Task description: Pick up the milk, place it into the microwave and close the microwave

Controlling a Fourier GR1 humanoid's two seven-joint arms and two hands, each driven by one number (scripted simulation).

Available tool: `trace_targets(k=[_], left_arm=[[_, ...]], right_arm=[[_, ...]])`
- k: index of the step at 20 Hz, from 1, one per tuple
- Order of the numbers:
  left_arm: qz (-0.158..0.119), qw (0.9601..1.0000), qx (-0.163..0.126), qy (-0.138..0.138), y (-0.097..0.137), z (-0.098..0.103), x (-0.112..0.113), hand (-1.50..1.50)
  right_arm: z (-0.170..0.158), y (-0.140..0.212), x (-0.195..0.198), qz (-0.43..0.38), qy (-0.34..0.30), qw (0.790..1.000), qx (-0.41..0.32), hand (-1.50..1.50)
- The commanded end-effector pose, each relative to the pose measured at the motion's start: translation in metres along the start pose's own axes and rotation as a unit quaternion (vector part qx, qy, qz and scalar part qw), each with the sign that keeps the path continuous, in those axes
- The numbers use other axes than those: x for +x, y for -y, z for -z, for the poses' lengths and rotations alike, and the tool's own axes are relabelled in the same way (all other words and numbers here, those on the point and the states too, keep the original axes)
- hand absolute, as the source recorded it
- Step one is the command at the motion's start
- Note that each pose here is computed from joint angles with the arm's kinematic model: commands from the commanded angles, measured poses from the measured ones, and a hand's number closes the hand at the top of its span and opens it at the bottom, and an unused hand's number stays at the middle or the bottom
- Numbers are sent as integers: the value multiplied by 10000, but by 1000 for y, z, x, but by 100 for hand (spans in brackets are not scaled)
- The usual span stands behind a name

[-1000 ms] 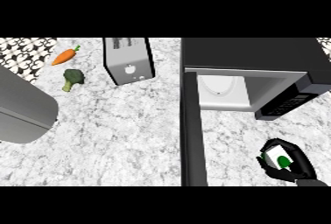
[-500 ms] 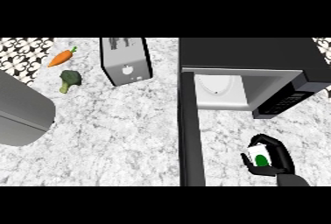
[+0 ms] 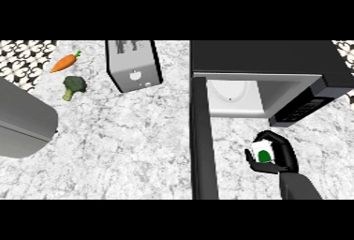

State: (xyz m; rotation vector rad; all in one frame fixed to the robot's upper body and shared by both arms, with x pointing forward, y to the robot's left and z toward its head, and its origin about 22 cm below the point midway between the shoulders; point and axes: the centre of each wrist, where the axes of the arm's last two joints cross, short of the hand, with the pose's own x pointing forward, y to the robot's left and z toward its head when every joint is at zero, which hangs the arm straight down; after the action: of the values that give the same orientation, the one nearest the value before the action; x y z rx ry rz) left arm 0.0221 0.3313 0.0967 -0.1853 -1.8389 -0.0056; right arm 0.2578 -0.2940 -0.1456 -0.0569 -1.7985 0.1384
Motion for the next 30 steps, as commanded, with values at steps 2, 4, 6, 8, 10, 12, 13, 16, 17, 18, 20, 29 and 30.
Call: trace_targets(k=[2,4,6,8,10,12,13,16,17,18,20,29,30], left_arm=[[-311,9990,-159,274,9,2,20,-150],[-290,9988,-163,351,5,0,18,-150],[-245,9989,-134,378,12,9,9,-150],[-248,9988,-89,417,-12,-1,19,-150],[-186,9991,-175,351,3,7,15,-150],[-249,9990,-94,348,5,10,12,-150],[-306,9989,-194,285,-3,3,3,-150],[-169,9990,-227,351,-1,10,18,-150],[-213,9989,-266,327,-1,14,10,-150],[-312,9985,-325,299,-10,13,10,-150],[-227,9982,-383,397,-7,21,7,-150],[-230,9975,-431,505,-12,30,8,-150],[-279,9970,-449,571,-9,34,1,-150]], right_arm=[[35,-6,13,-251,414,9987,-137,150],[56,-1,22,-306,476,9980,-283,150],[77,-16,31,-325,433,9984,-158,150],[83,16,38,-339,402,9986,-30,150],[106,-6,46,-440,274,9986,-56,150],[120,7,58,-527,300,9980,-168,150],[125,9,61,-627,237,9977,-56,150],[142,17,75,-683,236,9971,-224,150],[142,20,75,-687,198,9972,-225,150],[143,11,74,-668,157,9973,-274,150],[157,16,87,-734,233,9966,-298,150],[153,31,87,-1725,420,9792,-981,150],[157,39,93,-1711,470,9791,-997,150]])
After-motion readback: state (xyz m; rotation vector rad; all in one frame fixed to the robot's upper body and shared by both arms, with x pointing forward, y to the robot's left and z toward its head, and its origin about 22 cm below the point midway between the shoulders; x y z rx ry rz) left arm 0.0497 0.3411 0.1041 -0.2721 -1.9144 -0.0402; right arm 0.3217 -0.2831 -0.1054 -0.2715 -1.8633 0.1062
